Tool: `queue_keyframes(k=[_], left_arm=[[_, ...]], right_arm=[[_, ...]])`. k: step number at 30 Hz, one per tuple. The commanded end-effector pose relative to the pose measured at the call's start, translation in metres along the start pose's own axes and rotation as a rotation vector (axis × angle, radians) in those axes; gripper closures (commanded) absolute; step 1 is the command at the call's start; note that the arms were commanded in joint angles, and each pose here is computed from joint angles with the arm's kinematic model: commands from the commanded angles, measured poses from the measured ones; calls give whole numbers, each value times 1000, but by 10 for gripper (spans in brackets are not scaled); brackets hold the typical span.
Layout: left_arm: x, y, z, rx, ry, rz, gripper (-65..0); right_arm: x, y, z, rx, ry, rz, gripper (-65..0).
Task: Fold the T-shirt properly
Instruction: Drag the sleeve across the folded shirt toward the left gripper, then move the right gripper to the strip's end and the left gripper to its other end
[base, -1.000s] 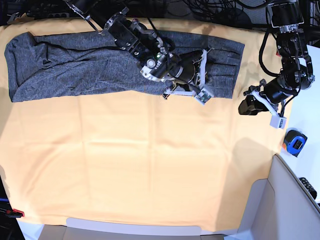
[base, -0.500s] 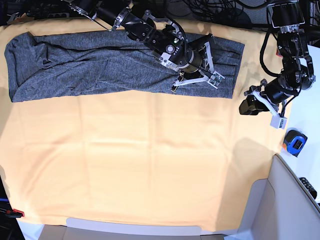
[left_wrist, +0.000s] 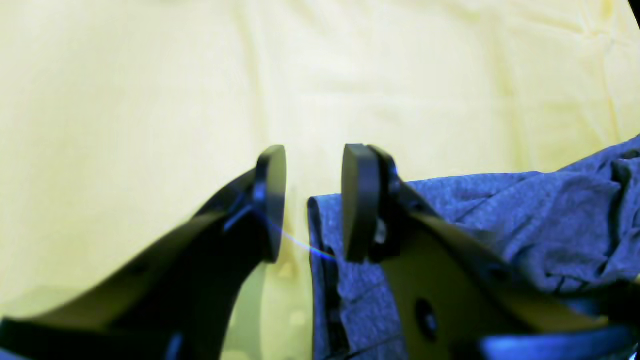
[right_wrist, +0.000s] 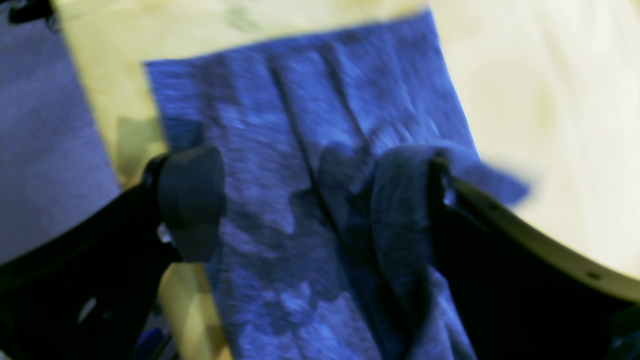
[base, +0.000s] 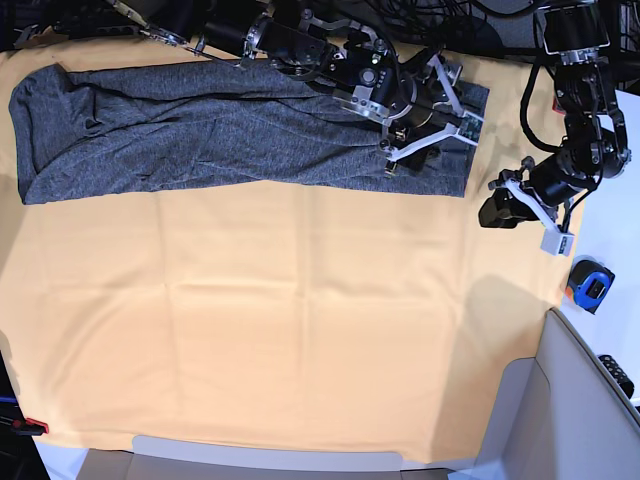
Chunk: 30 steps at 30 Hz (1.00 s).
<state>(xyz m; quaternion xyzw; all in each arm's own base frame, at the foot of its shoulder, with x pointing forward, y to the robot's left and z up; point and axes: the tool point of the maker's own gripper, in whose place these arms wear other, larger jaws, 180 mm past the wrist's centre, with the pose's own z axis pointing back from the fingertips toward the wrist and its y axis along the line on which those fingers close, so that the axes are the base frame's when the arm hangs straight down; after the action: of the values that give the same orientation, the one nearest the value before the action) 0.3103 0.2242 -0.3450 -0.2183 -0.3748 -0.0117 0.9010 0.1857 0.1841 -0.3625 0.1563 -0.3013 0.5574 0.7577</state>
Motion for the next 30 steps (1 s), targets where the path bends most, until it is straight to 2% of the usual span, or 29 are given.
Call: queue_keyframes(k=[1, 7, 10, 12, 14, 18, 22, 24, 30], left_arm=[[17, 0, 5, -5, -48, -21, -181], [17, 0, 5, -5, -48, -21, -181], [17, 0, 5, -5, -48, -21, -181], [16, 0, 5, -5, -45, -21, -182], [16, 0, 6, -4, -44, -22, -183], [1, 7, 13, 13, 47, -36, -187], [-2, 17, 26, 21, 70, 9, -213], [-1, 18, 33, 6, 67, 39, -214], [-19, 19, 49, -72, 108, 166, -214]], right_arm=[[28, 6, 5, 11, -73, 29, -507], [45, 29, 5, 46, -101, 99, -506], [46, 23, 4, 35, -99, 86, -504], [47, 5, 6, 1, -106, 41, -504], [50, -29, 13, -57, -126, -62, -504], [28, -111, 45, -208, -188, -355, -504], [-26, -190, 101, -420, -276, -709, -504], [-50, -209, 122, -481, -313, -831, -504], [-115, -232, 157, -521, -406, -1133, -504]])
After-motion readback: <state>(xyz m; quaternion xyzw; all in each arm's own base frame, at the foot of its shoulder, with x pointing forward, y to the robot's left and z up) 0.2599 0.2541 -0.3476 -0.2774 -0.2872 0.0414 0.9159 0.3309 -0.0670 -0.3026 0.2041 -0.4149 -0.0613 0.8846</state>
